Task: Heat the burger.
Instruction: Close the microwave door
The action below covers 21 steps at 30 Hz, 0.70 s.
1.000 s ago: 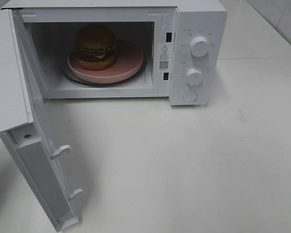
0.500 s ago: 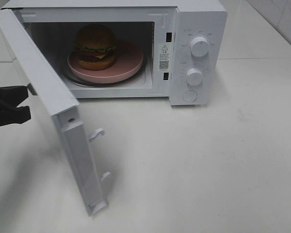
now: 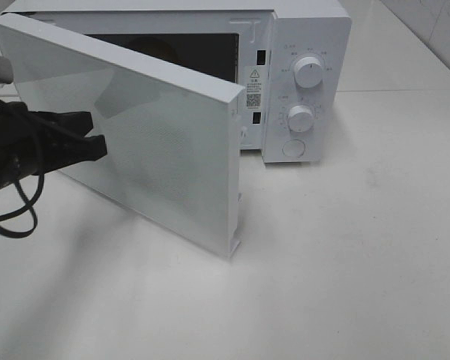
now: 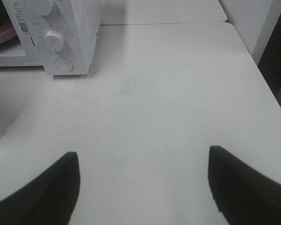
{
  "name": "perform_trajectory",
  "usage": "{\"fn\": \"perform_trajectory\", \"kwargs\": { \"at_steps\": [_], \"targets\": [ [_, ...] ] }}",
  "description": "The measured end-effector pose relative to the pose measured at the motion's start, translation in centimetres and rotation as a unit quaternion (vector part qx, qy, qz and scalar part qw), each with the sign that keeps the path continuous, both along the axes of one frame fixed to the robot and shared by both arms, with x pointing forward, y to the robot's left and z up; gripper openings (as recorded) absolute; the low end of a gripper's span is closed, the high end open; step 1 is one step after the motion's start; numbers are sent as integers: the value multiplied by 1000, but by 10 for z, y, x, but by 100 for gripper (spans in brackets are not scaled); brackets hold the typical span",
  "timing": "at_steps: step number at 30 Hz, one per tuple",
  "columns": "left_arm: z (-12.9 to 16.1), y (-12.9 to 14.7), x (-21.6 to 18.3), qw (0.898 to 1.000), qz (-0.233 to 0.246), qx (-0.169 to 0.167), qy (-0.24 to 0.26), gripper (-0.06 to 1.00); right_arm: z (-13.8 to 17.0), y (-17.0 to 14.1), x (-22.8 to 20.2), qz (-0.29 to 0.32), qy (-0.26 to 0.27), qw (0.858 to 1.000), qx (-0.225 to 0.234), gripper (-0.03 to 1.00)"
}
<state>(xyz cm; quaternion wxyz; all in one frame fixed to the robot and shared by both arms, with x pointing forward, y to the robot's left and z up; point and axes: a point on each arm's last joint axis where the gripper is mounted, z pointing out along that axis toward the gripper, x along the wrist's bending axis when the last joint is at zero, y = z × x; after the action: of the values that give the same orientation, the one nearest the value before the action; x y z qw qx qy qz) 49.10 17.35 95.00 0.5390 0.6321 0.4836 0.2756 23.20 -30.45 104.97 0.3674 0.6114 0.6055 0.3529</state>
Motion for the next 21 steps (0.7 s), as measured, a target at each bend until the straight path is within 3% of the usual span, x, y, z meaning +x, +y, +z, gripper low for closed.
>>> {"fn": "perform_trajectory", "kwargs": {
  "at_steps": [21],
  "targets": [
    [8,-90,57,999,12,-35,-40,0,0,0,0,0,0,1000,0,75]
  ]
}}
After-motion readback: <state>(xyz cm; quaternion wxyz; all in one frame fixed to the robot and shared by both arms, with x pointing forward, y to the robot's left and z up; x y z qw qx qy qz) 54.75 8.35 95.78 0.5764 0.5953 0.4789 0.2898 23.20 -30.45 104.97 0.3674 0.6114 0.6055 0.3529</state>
